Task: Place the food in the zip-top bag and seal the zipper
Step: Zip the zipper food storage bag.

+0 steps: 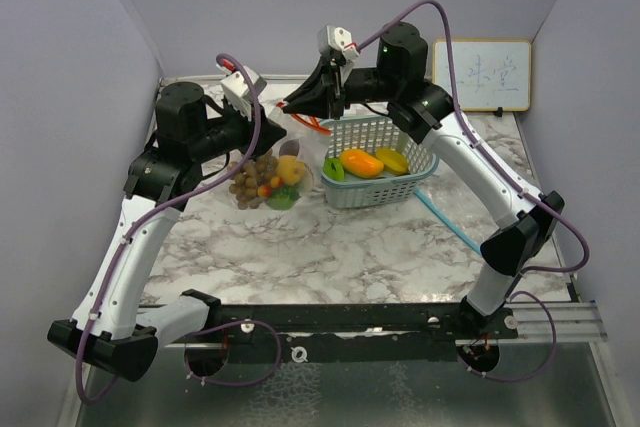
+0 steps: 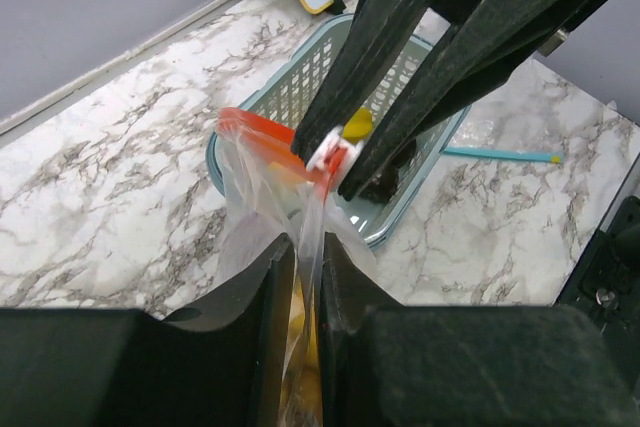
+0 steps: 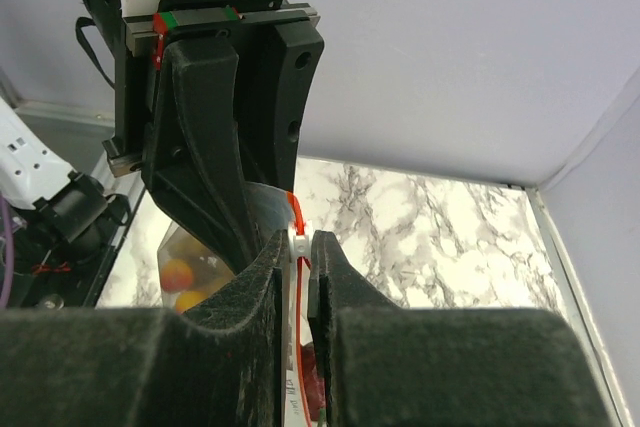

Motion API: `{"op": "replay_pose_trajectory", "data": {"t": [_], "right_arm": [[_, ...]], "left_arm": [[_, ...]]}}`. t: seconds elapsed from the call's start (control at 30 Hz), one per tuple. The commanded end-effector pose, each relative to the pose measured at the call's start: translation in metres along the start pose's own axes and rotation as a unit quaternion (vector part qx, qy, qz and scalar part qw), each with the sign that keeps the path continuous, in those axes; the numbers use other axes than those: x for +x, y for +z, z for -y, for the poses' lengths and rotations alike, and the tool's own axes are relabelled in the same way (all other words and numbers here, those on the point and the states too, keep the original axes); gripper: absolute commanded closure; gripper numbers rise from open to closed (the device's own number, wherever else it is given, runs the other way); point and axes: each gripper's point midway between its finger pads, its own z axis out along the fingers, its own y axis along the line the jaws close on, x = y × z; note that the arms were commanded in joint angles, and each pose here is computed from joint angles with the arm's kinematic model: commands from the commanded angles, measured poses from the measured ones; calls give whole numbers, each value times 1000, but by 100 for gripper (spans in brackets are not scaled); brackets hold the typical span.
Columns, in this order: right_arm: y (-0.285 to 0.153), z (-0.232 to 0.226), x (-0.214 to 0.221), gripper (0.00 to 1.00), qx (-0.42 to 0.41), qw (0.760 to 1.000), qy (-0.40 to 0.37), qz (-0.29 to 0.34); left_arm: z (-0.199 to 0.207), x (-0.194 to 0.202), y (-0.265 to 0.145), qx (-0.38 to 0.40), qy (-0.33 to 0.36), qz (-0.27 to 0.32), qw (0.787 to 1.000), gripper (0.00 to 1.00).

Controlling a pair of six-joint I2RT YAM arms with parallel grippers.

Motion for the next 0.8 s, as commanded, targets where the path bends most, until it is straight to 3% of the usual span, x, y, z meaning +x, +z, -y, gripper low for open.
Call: {"op": "replay_pose_trajectory", "data": {"t": [0.0,0.17,0.2,0.3,0.33,0.5,0.77], "right_arm": [[2,-19,8,91,-62,997,41,-1],[1,-25,11,90,-73,996,48,-2],[1,-25,10,90,-72,996,47,-2],[0,-24,7,91,-70,997,44,0],[0,-24,6,91,-68,997,44,-1],[-1,-17,15,90,-50,998,46,-14],[-17,4,39,90,-7,998,55,-40]], "left_arm": [[-1,-8,6,11,26,27,999,81],[-2,-22,9,14,47,56,997,65],[-1,-22,10,19,51,56,997,67],[0,-23,12,26,53,57,997,97],[-1,-13,16,29,45,47,997,100],[2,-8,13,31,38,37,998,100],[-25,-31,-9,-74,51,38,995,100]]}}
